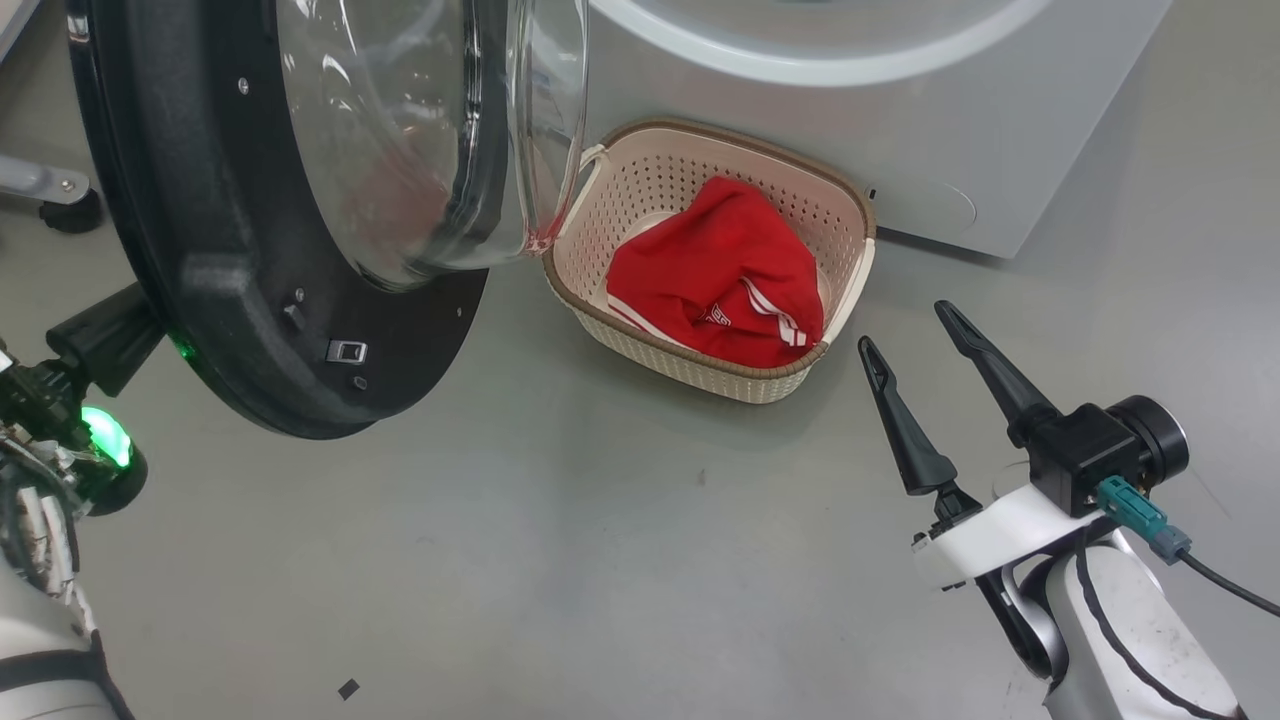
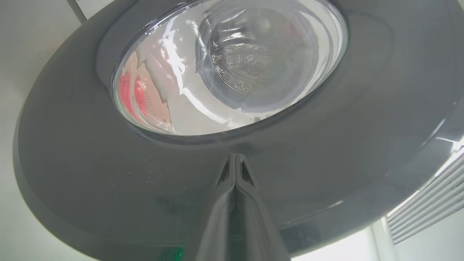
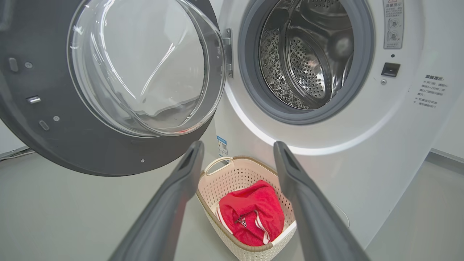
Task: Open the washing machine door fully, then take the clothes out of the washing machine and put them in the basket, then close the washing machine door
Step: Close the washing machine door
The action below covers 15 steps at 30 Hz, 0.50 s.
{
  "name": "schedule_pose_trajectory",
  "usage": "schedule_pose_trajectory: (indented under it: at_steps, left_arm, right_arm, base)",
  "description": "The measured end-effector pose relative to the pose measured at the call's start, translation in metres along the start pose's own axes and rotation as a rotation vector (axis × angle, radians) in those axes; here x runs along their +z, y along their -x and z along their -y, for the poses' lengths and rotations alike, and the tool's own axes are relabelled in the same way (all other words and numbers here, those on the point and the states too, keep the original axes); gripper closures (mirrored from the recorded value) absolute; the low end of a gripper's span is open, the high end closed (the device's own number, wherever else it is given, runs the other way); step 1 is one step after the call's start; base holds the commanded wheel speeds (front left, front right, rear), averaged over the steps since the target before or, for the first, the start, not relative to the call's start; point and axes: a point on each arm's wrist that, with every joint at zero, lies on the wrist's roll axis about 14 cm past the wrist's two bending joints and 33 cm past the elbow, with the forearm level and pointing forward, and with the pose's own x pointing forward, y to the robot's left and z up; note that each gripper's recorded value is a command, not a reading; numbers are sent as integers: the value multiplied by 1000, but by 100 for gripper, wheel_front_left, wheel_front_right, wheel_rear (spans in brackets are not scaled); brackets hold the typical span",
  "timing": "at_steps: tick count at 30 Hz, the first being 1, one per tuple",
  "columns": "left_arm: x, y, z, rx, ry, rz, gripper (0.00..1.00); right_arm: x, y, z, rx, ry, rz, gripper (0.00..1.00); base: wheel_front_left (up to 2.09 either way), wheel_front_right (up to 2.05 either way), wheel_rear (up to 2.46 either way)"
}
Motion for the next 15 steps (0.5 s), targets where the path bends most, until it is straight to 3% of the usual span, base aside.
schedule_pose_trajectory:
  at_steps: [5, 10, 15]
  left_arm:
    - [6, 8, 6, 24, -82, 56, 100]
    - [23, 28, 17, 87, -229, 181, 100]
    - [32, 53, 14, 222, -396, 261, 100]
  right_arm:
    - [-4, 5, 1, -10, -1, -15, 0]
    - [-2, 9, -2, -21, -7, -13, 0]
    - [2, 10, -5, -23, -12, -4, 0]
  base:
    - [0, 0, 0]
    - [0, 0, 0]
    - [0, 0, 0]
